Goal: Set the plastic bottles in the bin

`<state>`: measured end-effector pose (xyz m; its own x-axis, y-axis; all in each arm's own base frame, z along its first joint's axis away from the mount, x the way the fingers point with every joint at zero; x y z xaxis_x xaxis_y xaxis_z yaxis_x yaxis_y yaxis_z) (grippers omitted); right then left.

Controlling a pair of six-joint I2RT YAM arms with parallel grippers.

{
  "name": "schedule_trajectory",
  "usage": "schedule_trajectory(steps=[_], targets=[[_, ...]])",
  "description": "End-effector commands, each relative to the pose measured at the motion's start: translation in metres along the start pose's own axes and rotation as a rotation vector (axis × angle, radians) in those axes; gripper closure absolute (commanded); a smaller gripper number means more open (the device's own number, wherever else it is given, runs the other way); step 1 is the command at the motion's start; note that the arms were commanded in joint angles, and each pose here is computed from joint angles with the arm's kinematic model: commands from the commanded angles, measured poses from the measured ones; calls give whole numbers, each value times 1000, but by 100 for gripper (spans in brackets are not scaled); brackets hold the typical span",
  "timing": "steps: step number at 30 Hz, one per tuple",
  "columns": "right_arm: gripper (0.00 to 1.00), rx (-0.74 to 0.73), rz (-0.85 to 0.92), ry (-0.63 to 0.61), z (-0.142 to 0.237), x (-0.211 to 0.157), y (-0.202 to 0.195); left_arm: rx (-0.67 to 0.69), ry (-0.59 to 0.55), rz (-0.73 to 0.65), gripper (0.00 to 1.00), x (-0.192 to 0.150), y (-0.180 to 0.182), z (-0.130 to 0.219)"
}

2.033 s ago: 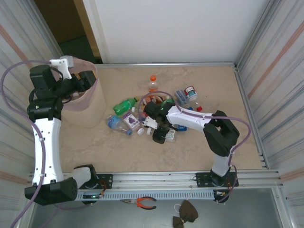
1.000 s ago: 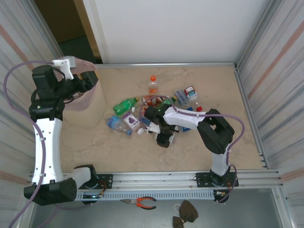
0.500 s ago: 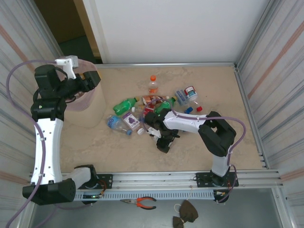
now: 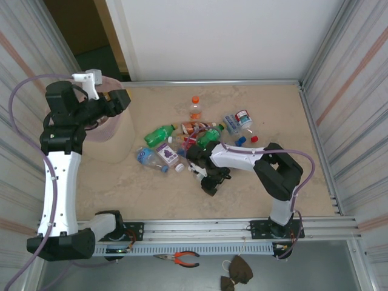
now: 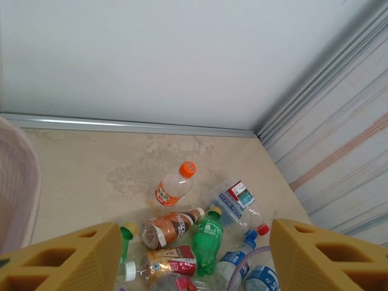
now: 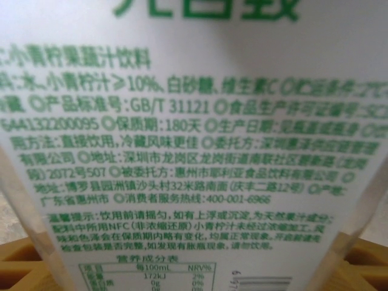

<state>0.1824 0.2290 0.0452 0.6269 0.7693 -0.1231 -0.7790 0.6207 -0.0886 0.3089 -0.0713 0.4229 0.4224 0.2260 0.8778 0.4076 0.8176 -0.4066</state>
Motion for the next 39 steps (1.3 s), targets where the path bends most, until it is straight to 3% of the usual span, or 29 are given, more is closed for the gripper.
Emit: schedule_trajectory(steps=[1,10,17,27,39], targets=[[30,-7,-29,-57,19,-3,1,-10,-26,-27,34,10,-10,7],[37,30,-35,-266,70,2,3,-65,-33,-64,35,14,-28,4],[43,24,-56,-589,134,21,-7,-151,18,-108,36,5,-63,-14],[48,41,-218,-1041,222,33,-37,-258,91,-121,37,-37,-132,-48],[50,122,-448,-1315,270,15,-65,-397,158,-120,37,-79,-198,-78]])
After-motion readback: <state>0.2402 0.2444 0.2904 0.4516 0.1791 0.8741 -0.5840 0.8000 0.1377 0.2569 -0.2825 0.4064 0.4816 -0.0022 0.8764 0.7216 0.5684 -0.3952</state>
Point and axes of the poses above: each hand's point on the last joint's axis, 136 mm out from that joint toward the fingers, its own z axis back along the fingers, its own y axis along the line the jaws close on, x = y × z, the point moved 2 cm from there along z, back along the fingers, and after that the axes turned 3 degrees about -z, right-handed, at the moved point
